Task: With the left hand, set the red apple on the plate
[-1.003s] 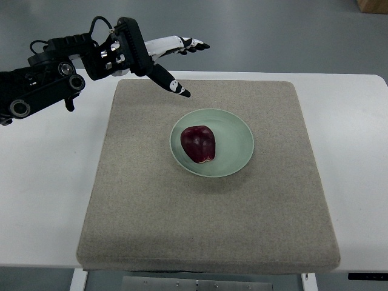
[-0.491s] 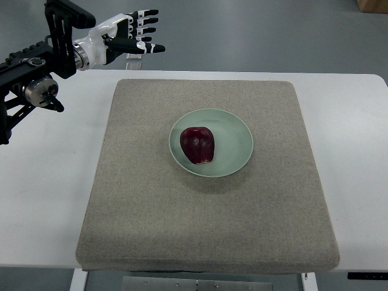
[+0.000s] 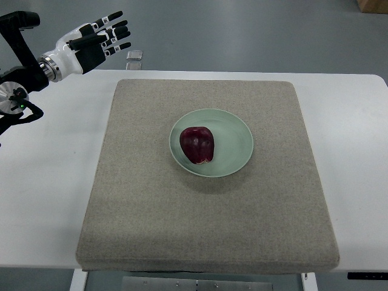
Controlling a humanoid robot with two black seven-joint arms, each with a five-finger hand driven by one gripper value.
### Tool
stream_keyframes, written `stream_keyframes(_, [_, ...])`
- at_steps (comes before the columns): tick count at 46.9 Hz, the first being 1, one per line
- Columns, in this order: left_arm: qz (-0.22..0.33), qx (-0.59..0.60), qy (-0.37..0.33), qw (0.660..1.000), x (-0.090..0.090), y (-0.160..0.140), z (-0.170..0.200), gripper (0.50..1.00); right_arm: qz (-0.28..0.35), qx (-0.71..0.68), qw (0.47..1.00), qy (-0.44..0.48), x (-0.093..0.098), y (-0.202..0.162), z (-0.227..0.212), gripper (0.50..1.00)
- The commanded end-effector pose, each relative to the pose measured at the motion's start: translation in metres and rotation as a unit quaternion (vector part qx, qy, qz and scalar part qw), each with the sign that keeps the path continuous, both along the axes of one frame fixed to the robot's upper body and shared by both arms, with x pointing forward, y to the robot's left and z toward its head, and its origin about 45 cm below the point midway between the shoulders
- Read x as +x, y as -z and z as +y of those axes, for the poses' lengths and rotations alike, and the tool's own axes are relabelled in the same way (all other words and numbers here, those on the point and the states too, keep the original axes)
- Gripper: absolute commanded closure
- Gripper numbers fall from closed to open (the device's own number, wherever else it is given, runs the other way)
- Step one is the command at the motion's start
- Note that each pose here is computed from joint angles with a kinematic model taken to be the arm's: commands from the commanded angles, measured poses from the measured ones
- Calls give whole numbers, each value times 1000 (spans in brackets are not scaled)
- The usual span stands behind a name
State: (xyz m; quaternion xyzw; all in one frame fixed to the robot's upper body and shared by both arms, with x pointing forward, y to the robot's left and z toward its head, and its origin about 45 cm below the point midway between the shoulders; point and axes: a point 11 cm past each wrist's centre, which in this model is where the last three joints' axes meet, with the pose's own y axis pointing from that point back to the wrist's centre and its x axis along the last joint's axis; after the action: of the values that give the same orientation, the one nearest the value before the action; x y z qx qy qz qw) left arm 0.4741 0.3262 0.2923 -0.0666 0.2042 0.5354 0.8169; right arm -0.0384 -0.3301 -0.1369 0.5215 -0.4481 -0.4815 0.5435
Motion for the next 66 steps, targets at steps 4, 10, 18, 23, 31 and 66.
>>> stream_keyframes(4, [13,-20,-7,1000,0,3,10,501,0,0,1000,0,0,0,0,536])
stream_keyframes(10, [17,-25,-9,999,1,3,12,501,0,0,1000,0,0,0,0,536])
stream_keyframes(18, [16,-25,-9,1000,1,2,12,501,0,0,1000,1,0,0,0,536])
stream_keyframes(23, [16,-26,-8,1000,1,1,11,501,1,1,1000,1,0,0,0,536])
stream_keyframes(31, [16,-25,-9,1000,1,2,12,501,0,2,1000,2,0,0,1,538])
stream_keyframes(66, [20,-23,0,1000,0,3,10,501,2,10,1000,0,-2,0,6,536])
